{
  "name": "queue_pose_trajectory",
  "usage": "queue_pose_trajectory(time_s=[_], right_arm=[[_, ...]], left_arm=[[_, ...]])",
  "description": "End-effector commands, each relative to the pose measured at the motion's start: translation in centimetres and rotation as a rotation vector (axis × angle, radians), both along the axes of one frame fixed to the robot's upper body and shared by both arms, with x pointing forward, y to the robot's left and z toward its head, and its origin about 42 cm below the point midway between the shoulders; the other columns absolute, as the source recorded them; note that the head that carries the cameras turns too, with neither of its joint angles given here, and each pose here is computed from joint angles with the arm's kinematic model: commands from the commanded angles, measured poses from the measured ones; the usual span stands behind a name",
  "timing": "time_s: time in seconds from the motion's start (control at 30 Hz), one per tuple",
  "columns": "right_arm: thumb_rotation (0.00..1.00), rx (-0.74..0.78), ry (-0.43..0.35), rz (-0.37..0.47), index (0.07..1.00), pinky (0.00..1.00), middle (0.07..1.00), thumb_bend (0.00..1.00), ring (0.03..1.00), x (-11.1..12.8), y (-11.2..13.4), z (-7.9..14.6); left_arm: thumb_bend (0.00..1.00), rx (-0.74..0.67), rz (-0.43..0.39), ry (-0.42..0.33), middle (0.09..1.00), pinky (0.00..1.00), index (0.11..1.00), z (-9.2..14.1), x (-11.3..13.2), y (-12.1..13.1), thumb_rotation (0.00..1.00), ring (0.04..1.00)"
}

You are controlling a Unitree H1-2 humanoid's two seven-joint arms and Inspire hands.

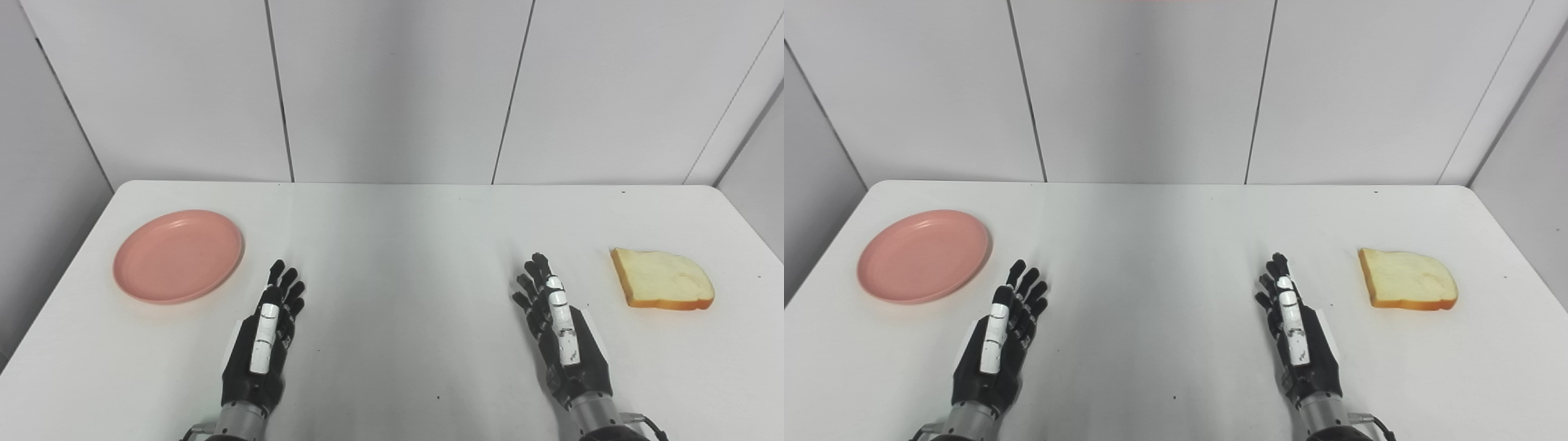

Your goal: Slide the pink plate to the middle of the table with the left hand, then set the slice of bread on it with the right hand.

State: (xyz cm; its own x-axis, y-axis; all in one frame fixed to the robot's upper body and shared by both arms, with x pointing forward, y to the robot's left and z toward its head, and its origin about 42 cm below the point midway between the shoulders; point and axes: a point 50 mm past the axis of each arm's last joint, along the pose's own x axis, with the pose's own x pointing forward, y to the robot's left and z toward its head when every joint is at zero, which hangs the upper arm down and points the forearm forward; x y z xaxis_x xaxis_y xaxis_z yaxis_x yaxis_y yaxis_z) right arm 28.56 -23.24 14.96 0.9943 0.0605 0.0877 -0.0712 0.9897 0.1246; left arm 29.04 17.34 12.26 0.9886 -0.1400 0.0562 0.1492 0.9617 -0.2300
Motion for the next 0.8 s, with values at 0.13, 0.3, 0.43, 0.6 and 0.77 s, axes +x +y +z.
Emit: queue_pose_trajectory(time_s=[0.13,0.3,0.43,0.6,0.77], right_arm=[[1.00,0.007,-0.100,-0.011,1.000,0.95,0.998,0.59,0.969,0.32,0.38,1.42],[1.00,0.015,-0.095,-0.012,1.000,0.96,0.999,0.60,0.971,0.30,0.56,1.44],[1.00,0.011,-0.098,-0.010,1.000,0.96,1.000,0.60,0.974,0.32,0.54,1.43],[1.00,0.002,-0.098,-0.011,1.000,0.96,1.000,0.59,0.973,0.34,0.50,1.41],[1.00,0.009,-0.096,-0.012,1.000,0.96,1.000,0.59,0.972,0.33,0.18,1.24]], left_arm=[[0.76,-0.022,0.001,-0.096,0.985,1.00,0.993,1.95,0.84,-0.49,0.87,0.973],[0.76,-0.033,-0.006,-0.089,0.986,1.00,0.995,2.12,0.71,-0.35,0.87,0.974],[0.76,-0.036,-0.018,-0.084,0.991,1.00,0.999,2.25,0.62,-0.28,0.87,0.979],[0.75,-0.034,-0.017,-0.089,0.992,1.00,0.998,2.20,0.62,-0.28,0.87,0.979],[0.76,-0.027,-0.017,-0.093,0.991,1.00,0.995,2.07,0.60,-0.62,0.86,0.979]])
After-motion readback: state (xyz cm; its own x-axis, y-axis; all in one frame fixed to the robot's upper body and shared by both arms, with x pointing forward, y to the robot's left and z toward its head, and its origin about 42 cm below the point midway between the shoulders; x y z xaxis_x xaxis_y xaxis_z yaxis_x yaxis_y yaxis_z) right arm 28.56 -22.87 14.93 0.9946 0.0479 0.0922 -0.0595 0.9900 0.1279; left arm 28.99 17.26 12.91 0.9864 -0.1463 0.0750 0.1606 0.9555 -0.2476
